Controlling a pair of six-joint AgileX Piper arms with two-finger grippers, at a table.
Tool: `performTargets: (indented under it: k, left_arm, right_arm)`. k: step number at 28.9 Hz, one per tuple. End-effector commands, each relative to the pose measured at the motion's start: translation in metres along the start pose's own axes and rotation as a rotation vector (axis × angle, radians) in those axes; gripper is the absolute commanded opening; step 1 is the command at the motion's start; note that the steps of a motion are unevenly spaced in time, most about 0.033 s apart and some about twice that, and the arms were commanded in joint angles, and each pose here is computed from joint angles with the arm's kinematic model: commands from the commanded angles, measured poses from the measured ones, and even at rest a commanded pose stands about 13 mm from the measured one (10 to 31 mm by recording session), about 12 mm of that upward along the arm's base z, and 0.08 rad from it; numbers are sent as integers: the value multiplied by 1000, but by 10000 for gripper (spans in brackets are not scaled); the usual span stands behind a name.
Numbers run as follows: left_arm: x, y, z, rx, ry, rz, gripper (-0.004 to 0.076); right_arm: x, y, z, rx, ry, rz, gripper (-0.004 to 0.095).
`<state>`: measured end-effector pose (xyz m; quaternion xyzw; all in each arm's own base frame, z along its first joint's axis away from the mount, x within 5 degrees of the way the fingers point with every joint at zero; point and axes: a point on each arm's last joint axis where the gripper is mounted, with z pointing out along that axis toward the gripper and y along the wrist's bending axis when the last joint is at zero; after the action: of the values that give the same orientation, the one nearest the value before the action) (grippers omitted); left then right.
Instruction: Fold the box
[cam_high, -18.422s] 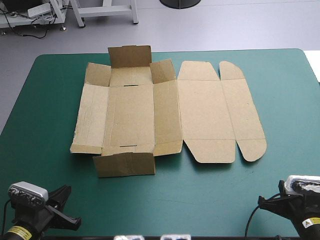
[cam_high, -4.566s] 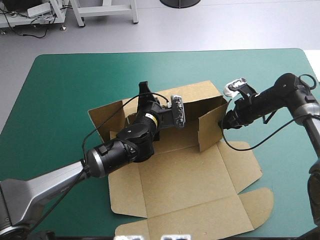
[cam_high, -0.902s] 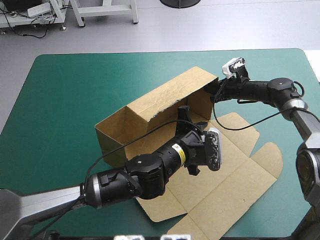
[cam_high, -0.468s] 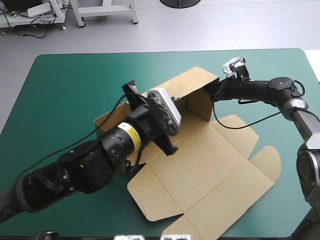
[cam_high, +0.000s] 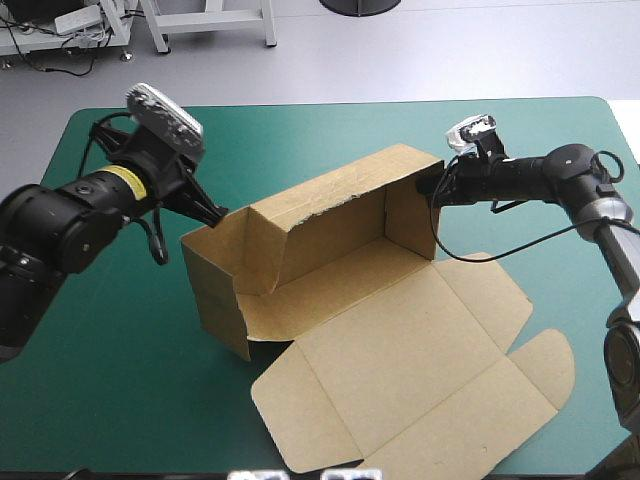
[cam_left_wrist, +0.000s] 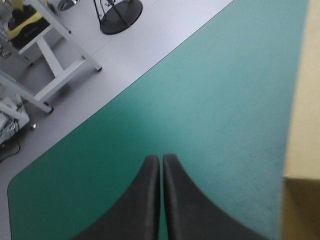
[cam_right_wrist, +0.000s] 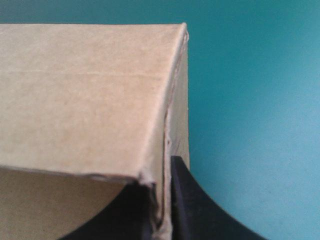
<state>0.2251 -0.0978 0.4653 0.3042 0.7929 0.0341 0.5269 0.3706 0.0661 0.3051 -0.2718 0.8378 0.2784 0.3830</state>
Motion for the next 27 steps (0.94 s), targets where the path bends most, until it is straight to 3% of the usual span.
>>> performTargets:
  k: [1,5,11,14,16,27]
  left_arm:
    - [2,36,-14,-80,-70,-68,15]
    - [20,63,-9,-112,-17,-134,15]
    - [49,88,18,-43,105,-207,15]
    - [59,92,33,-16,162,-208,15]
    - [64,93,40,7,194,-196,15]
    - [78,94,64,60,285,-180,15]
  right_arm:
    - [-34,31,-46,41,-68,-38,-13]
    - [-48,46,-74,94,-22,-59,-13]
    - [-59,60,-104,150,139,-22,-13]
    - [-57,54,-111,269,204,27,-14]
    - [-55,52,-108,304,233,39,-18]
    - [-37,19,-10,197,431,118,-20]
